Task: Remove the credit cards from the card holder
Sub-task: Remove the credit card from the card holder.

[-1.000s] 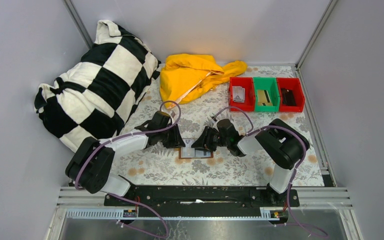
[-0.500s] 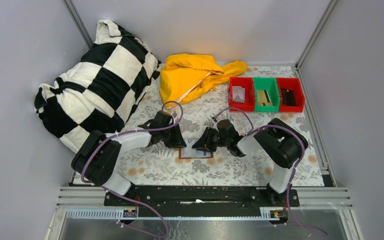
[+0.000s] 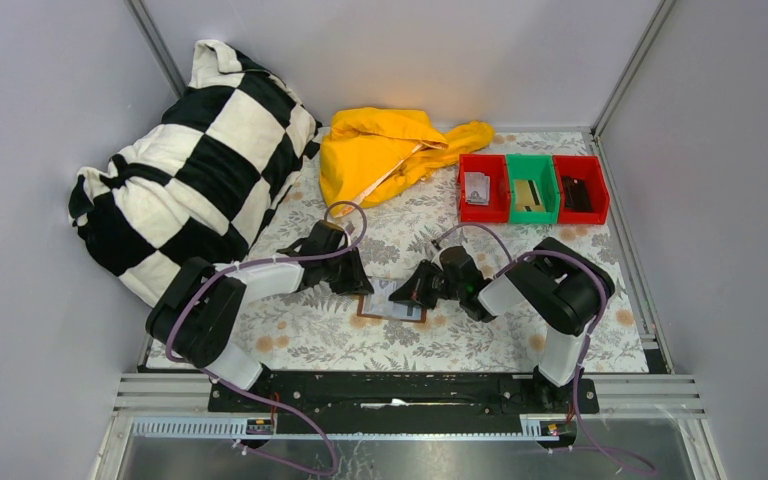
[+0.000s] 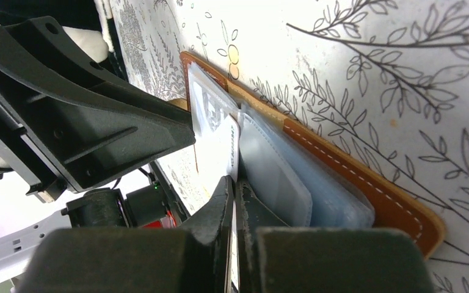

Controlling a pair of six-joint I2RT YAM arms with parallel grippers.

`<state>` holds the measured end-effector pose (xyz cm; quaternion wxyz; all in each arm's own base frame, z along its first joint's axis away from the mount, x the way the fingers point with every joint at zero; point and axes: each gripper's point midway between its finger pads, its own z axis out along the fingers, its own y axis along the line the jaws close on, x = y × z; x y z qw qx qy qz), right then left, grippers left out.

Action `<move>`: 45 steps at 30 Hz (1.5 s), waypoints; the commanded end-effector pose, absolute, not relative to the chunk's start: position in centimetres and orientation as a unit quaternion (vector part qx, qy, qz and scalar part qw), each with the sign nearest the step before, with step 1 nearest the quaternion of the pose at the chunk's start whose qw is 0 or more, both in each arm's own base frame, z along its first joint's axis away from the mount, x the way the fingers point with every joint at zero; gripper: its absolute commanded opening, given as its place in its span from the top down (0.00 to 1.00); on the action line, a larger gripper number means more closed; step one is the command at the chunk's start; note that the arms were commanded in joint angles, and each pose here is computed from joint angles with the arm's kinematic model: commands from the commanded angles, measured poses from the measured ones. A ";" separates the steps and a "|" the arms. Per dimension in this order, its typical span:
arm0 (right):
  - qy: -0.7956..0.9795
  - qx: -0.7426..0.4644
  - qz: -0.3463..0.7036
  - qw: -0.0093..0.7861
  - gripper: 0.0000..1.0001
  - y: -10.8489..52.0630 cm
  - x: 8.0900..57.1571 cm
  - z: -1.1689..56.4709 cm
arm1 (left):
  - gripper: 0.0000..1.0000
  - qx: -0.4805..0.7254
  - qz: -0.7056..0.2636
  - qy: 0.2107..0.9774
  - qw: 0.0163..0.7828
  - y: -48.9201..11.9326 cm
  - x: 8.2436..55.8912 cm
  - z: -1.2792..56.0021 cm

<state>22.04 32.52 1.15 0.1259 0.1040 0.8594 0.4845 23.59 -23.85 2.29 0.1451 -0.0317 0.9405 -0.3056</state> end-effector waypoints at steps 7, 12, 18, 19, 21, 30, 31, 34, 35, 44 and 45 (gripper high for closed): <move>0.887 0.080 0.440 0.115 1.00 30.6 20.2 0.2 | 0.78 -0.055 -0.280 0.950 0.123 -22.1 22.4 -0.7; 0.893 0.082 0.426 0.120 1.00 29.8 19.8 0.5 | 0.78 -0.060 -0.275 0.953 0.115 -21.7 22.3 -1.2; 0.902 0.088 0.403 0.123 1.00 28.0 19.1 0.0 | 0.78 -0.062 -0.274 0.953 0.114 -21.7 22.2 -1.1; 0.903 0.090 0.402 0.122 1.00 27.8 18.9 -0.1 | 0.78 -0.062 -0.273 0.953 0.115 -21.6 22.2 -1.1; 0.902 0.097 0.403 0.122 1.00 27.4 18.6 -0.3 | 0.78 -0.062 -0.271 0.954 0.116 -21.5 22.2 -1.1; 0.886 0.101 0.436 0.119 1.00 28.1 19.0 -0.1 | 0.74 -0.043 -0.303 0.942 0.135 -22.5 22.5 1.7; 0.881 0.099 0.446 0.118 1.00 28.5 19.2 0.0 | 0.72 -0.038 -0.309 0.939 0.147 -22.8 22.7 2.6; 0.860 0.095 0.487 0.116 1.00 30.0 19.9 0.9 | 0.65 -0.022 -0.326 0.928 0.178 -23.3 23.3 5.3; 0.855 0.096 0.497 0.111 1.00 30.4 20.1 1.0 | 0.64 -0.016 -0.332 0.925 0.183 -23.5 23.4 6.0; 0.839 0.110 0.527 0.084 1.00 32.0 20.8 0.7 | 0.62 0.012 -0.418 0.897 0.145 -26.3 22.3 7.8; 0.841 0.110 0.523 0.083 1.00 32.0 20.8 0.5 | 0.63 0.011 -0.418 0.898 0.140 -26.4 22.3 7.4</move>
